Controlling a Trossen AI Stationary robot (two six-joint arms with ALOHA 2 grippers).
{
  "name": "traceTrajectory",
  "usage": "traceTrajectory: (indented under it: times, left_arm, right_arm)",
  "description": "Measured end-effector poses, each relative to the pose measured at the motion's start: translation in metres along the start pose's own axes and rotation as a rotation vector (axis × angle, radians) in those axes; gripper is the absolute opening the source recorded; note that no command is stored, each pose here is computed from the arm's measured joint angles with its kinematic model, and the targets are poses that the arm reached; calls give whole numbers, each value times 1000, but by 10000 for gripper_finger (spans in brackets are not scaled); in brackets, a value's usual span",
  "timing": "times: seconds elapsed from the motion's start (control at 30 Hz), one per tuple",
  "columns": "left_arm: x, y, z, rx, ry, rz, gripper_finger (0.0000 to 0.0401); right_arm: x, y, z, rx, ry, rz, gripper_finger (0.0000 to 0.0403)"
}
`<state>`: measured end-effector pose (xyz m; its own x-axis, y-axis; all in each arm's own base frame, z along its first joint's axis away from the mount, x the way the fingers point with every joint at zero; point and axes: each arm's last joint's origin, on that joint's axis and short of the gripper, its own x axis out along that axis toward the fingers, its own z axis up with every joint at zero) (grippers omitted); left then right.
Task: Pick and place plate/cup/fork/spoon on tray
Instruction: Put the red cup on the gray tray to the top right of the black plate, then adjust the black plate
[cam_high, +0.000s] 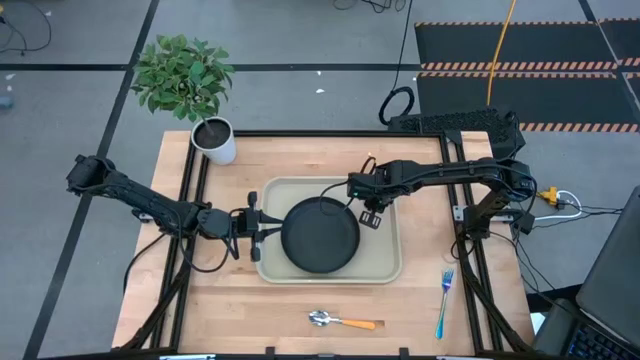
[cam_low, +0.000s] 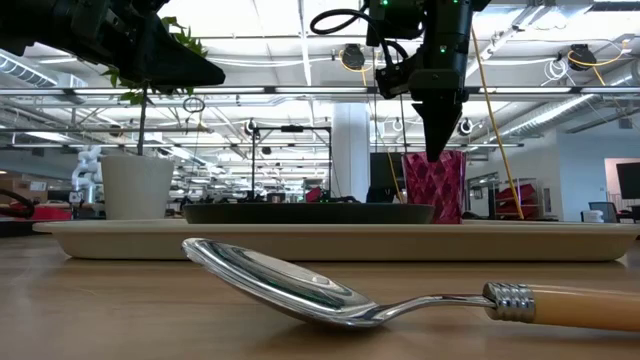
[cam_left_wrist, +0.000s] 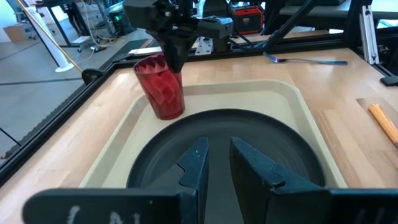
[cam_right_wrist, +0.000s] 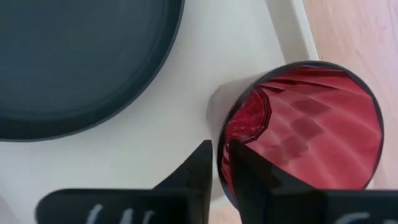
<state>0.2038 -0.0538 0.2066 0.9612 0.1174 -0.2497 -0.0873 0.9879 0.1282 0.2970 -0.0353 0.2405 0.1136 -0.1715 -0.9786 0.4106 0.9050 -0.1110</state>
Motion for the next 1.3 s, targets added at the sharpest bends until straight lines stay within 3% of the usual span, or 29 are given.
traceTrajectory:
  times: [0.37, 0.47, 0.67, 1.3]
  left_arm:
    - [0, 0, 0, 0, 0, 0, 69]
    - [0, 0, 0, -1, 0, 0, 69]
    - [0, 0, 0, -14, 1, 0, 69]
    - [0, 0, 2, -29, -14, 0, 69]
  right_arm:
    - [-2, -2, -1, -5, -16, -31, 101]
    - [-11, -5, -3, -6, -59, -66, 113]
    - [-35, -8, -3, 39, -210, -15, 132]
    - [-60, 31, 2, -93, -497, 115, 137]
